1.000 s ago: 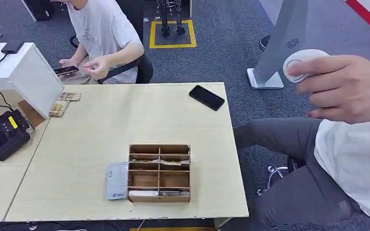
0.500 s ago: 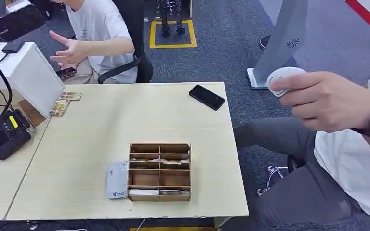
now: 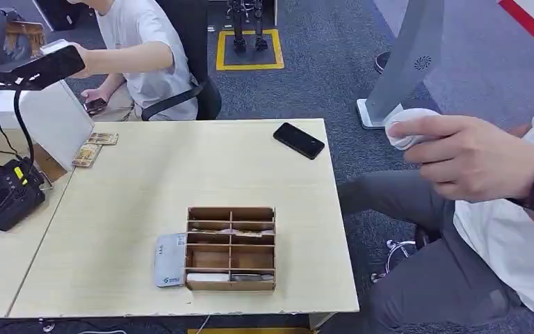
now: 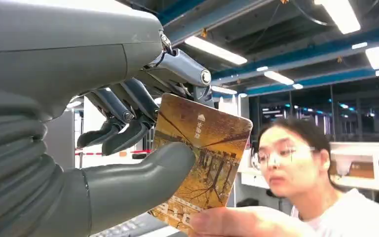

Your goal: Pass the card to the sensor for recognition and then transmit it.

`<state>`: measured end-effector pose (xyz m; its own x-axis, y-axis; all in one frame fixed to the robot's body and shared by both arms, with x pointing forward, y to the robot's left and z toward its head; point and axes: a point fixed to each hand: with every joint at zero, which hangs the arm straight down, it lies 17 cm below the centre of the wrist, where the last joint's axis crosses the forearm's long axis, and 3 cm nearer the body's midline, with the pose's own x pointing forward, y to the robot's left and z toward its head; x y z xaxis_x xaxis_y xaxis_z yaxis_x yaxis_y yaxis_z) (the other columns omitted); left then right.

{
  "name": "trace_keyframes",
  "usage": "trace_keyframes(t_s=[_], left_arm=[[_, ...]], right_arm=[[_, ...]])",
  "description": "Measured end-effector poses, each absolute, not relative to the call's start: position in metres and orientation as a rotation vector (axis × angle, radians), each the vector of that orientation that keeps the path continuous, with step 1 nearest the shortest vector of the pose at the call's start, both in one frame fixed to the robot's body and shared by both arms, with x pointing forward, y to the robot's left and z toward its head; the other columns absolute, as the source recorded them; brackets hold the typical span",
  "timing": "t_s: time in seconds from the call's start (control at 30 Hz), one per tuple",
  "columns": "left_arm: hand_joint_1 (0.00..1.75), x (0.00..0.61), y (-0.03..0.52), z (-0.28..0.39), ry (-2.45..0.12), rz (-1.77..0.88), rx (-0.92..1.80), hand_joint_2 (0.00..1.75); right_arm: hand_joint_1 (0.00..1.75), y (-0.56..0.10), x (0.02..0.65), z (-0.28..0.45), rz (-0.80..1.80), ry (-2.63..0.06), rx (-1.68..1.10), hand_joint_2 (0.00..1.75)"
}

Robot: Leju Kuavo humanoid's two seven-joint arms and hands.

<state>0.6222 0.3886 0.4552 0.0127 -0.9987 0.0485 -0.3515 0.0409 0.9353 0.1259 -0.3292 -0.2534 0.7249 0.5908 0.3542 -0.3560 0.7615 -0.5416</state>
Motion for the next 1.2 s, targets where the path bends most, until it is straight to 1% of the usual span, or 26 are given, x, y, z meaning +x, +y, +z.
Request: trace_keyframes(t_s=[0.07, 0.1, 0.13, 0.17, 0.5, 0.67, 0.8, 0.93, 1.03, 1.13, 1.2], left_arm=[[1.75, 0.623, 0.391, 0.448, -1.467, -0.973, 1.441, 1.75], [1.61, 0.623, 0.392, 0.445, -1.466, -0.973, 1.441, 1.75], [0.19, 0.623, 0.394, 0.443, -1.462, -0.970, 1.440, 1.75], [0.00, 0.623, 0.396, 0.441, -1.459, -0.966, 1.439, 1.75], [0.00, 0.619, 0.411, 0.445, -1.478, -0.960, 1.456, 1.75], [0.00, 0.606, 0.432, 0.422, -1.519, -0.984, 1.439, 1.75], [0.00, 0.594, 0.453, 0.401, -1.497, -0.997, 1.446, 1.75], [0.00, 0.587, 0.461, 0.394, -1.492, -1.007, 1.458, 1.75], [0.00, 0.560, 0.471, 0.385, -1.563, -1.009, 1.519, 1.75], [0.00, 0.503, 0.485, 0.360, -1.624, -1.019, 1.630, 1.75], [0.00, 0.455, 0.491, 0.334, -1.689, -0.993, 1.606, 1.75]], right_arm=[[0.00, -0.328, 0.125, -0.254, 0.545, -0.539, -0.461, 1.75], [0.00, -0.327, 0.124, -0.254, 0.545, -0.537, -0.459, 1.75], [0.00, -0.326, 0.123, -0.255, 0.545, -0.536, -0.456, 1.75], [0.00, -0.326, 0.123, -0.255, 0.544, -0.532, -0.456, 1.75], [0.00, -0.326, 0.120, -0.256, 0.549, -0.522, -0.458, 1.75], [0.00, -0.326, 0.119, -0.256, 0.554, -0.522, -0.457, 1.75], [0.00, -0.327, 0.116, -0.257, 0.555, -0.518, -0.457, 1.75], [0.00, -0.328, 0.117, -0.257, 0.554, -0.519, -0.459, 1.75], [0.00, -0.328, 0.113, -0.257, 0.550, -0.516, -0.458, 1.75], [0.00, -0.326, 0.096, -0.261, 0.537, -0.492, -0.432, 1.75], [0.00, -0.321, 0.079, -0.264, 0.522, -0.462, -0.391, 1.75]])
